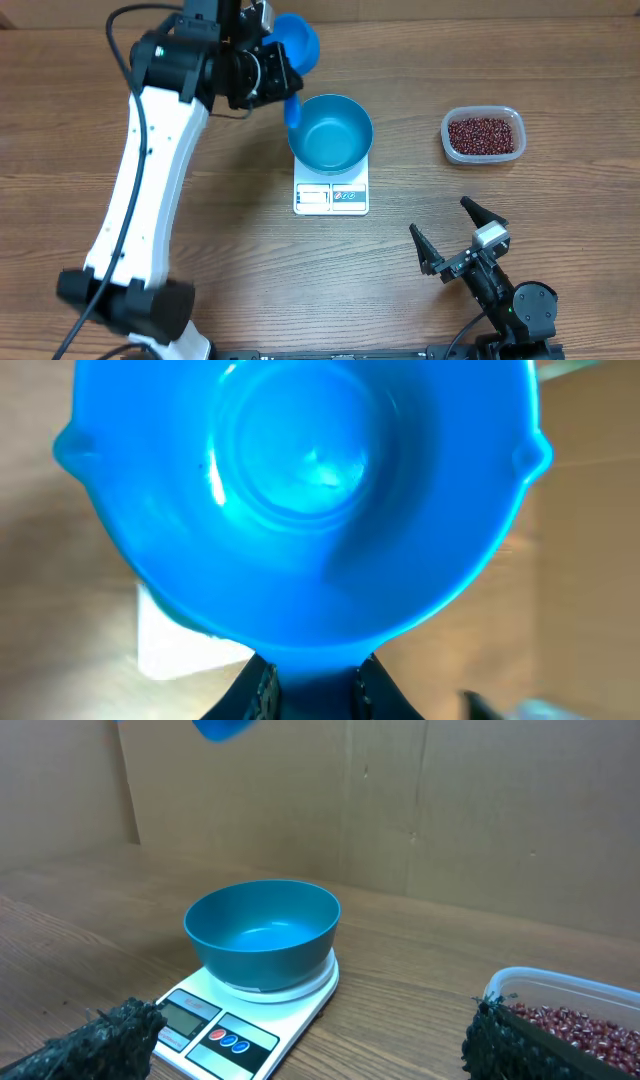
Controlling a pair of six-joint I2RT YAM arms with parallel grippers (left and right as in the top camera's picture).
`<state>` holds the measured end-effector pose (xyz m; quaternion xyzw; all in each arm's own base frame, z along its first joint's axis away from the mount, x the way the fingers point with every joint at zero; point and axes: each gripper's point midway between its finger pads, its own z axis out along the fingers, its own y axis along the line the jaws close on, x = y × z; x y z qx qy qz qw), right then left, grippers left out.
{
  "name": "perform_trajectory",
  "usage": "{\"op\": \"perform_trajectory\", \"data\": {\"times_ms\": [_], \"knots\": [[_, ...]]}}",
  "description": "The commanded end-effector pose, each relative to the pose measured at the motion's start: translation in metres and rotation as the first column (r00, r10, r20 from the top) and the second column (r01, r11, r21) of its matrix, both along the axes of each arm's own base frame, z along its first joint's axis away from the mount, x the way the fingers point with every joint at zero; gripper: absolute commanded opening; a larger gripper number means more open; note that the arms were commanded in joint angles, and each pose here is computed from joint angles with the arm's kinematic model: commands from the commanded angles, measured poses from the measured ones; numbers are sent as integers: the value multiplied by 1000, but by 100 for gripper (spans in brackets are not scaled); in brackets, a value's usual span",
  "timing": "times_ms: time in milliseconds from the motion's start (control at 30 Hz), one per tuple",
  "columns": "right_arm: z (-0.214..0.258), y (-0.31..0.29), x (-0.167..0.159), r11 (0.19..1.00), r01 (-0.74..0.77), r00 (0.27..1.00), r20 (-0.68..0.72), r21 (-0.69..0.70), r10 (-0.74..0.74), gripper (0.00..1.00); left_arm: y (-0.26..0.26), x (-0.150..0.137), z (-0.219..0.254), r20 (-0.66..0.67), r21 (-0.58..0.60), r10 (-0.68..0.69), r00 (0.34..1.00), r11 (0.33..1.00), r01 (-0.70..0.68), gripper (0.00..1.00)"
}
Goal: Scoop item into bowl and weigh 150g on scale
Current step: 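Lift the blue scoop with the left gripper and carry it over the scale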
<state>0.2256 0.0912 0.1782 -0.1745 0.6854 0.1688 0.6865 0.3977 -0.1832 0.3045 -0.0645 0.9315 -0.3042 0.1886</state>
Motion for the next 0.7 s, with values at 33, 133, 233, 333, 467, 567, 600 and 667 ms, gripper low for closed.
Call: {"op": "perform_trajectory", "data": {"times_ms": [33, 133, 233, 333, 467, 567, 600, 667], "knots": [[-2, -3, 1, 1000, 15, 1000, 3, 4, -15, 100, -17, -29, -8, -225, -51, 131, 966, 988, -146, 4], [-1, 0, 0, 1000, -2, 1000, 5, 5, 2, 100, -23, -51, -26, -359, 28, 252, 899, 965, -259, 4], [1, 11, -7, 991, -78, 996, -44, 110, 83, 100, -32, -58, -35, -372, 83, 330, 868, 943, -323, 4], [0, 13, -8, 921, -47, 972, -194, 387, 131, 100, -40, -55, -37, -316, 126, 409, 856, 912, -390, 4], [0, 13, -8, 673, 111, 886, -379, 731, 267, 100, -51, -51, -40, -214, 169, 445, 870, 894, -415, 4], [0, 13, -8, 535, 202, 838, -427, 821, 340, 100, -59, -52, -48, -194, 203, 440, 877, 893, -403, 4], [0, 13, -8, 527, 206, 836, -429, 824, 344, 100, -62, -52, -53, -201, 214, 437, 877, 893, -396, 4], [4, 13, -8, 515, 197, 840, -414, 834, 350, 100, -71, -51, -71, -232, 244, 426, 874, 896, -372, 4]]}}
